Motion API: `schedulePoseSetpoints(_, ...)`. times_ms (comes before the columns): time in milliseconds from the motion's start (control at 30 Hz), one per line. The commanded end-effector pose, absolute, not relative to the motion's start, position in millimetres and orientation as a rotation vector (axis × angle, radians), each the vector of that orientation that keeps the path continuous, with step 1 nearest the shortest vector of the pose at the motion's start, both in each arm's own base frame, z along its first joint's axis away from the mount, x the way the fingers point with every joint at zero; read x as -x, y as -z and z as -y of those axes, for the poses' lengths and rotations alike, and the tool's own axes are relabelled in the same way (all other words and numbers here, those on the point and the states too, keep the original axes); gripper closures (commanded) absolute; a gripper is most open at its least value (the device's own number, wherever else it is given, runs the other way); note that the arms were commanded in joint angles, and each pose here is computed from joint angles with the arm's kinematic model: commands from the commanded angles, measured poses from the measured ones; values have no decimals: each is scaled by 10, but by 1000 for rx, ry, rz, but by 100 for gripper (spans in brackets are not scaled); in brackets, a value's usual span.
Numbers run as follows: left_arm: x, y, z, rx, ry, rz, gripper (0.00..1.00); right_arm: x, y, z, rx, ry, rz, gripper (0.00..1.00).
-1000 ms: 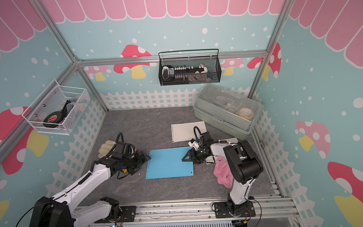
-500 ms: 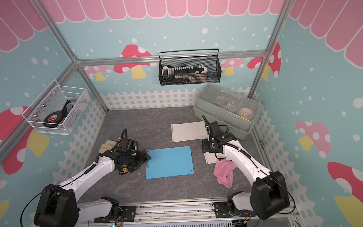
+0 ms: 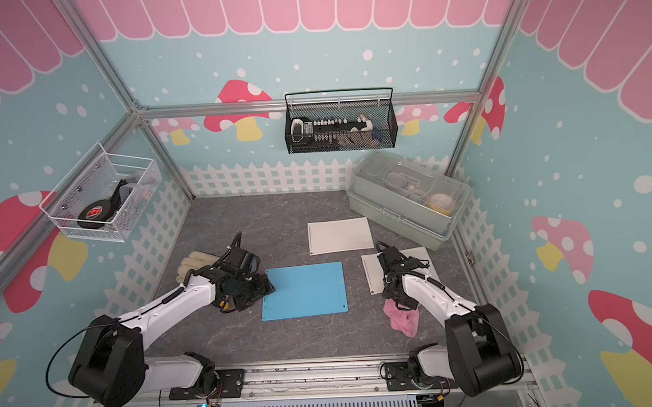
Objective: Wipe the drawing tablet
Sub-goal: Pick up the cleaning item at the center of the board, then wipe the dirt from the drawing tablet.
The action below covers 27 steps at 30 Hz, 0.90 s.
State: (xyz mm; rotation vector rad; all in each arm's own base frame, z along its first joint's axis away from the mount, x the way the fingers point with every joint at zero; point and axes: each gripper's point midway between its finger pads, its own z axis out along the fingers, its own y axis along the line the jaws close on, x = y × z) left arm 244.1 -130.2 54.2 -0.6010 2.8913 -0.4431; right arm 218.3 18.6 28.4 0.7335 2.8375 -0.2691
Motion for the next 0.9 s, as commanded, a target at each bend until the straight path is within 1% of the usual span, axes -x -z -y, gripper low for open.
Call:
schedulePoseSetpoints(0,-2425,-500,1160,616,282,-2933,24,-2167,-59,-310,-845,179,-2869,60)
schedulePoseSetpoints(33,-2437,-485,1147,608,258,-2941,26,-2178,-35,-340,-848,161,-2878,75)
schedulePoseSetpoints(67,-2454,-473,1134,600,235,-2949,28,-2189,-33,-351,-846,155,-2881,92)
schedulePoseSetpoints(100,-2466,-464,1123,594,213,-2955,29,-2192,-51,-341,-849,161,-2877,100)
schedulePoseSetpoints(200,-2516,-449,1103,569,176,-2957,33,-2272,-338,-280,-804,172,-2788,100)
schedulePoseSetpoints(300,-2559,-426,1101,536,152,-2966,40,-2507,-950,-363,-603,166,-2596,100)
schedulePoseSetpoints(367,-2574,-389,1104,518,138,-2979,44,-2696,-1293,-644,-434,79,-2490,100)
schedulePoseSetpoints(433,-2588,-346,1118,504,137,-2991,48,-2846,-1449,-997,-304,-23,-2438,100)
schedulePoseSetpoints(467,-2596,-328,1129,498,139,-2997,48,-2923,-1494,-1202,-250,-94,-2415,100)
schedulePoseSetpoints(567,-2613,-256,1148,484,129,-3010,49,-3113,-1478,-1879,-135,-335,-2358,100)
schedulePoseSetpoints(667,-2592,-160,1125,492,92,-3030,49,-3282,-1428,-2534,-36,-512,-2333,100)
schedulePoseSetpoints(733,-2554,-82,1112,505,70,-3048,50,-3334,-1358,-2965,59,-572,-2346,100)
schedulePoseSetpoints(867,-2495,37,1096,550,45,-3074,51,-3365,-1029,-3515,135,-684,-2422,100)
